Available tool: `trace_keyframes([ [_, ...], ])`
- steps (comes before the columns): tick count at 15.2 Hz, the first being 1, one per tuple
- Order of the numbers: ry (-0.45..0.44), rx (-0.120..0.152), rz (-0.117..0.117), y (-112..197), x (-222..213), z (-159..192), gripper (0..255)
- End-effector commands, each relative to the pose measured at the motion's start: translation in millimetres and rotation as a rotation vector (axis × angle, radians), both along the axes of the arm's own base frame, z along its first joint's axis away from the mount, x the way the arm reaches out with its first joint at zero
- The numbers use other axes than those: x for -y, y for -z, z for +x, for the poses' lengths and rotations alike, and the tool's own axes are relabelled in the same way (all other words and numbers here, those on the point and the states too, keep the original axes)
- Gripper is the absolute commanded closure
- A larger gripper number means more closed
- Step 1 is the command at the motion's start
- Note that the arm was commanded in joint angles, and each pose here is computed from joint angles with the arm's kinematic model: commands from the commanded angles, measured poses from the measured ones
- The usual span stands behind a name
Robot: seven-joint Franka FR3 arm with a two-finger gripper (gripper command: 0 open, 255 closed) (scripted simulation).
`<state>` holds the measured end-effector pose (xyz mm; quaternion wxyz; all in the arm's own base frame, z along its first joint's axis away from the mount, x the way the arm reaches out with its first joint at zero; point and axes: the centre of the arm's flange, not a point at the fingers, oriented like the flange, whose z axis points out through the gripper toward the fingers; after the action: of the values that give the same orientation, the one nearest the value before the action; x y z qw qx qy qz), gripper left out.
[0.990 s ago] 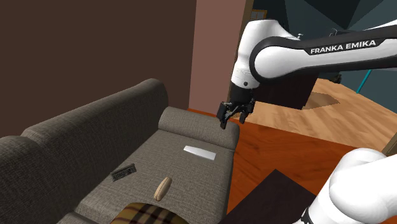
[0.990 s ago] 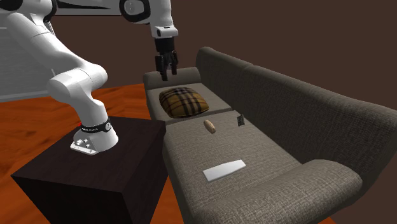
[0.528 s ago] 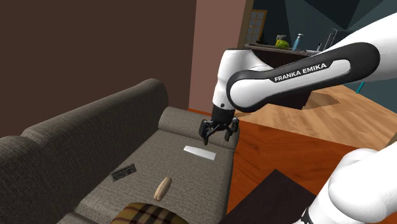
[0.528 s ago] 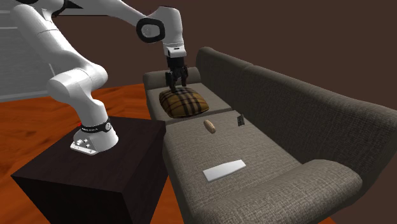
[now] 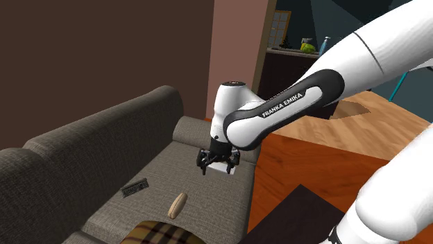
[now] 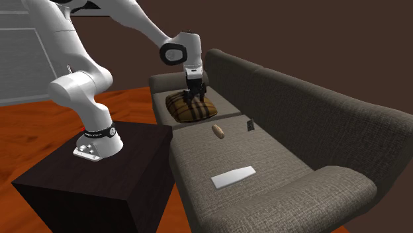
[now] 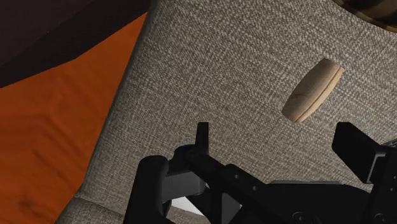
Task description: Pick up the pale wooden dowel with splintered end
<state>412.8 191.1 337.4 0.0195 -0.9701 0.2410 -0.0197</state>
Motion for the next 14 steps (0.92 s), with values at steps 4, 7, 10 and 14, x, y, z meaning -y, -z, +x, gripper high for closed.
trace_keyframes([
  [4, 0.115, -0.011, 0.028, 54, -27, 28, 0],
  [7, 0.181, -0.017, 0.043, 86, -42, 45, 0],
  [10, 0.247, -0.024, 0.058, 117, -57, 63, 0],
  [14, 0.335, -0.032, 0.079, 159, -76, 88, 0],
])
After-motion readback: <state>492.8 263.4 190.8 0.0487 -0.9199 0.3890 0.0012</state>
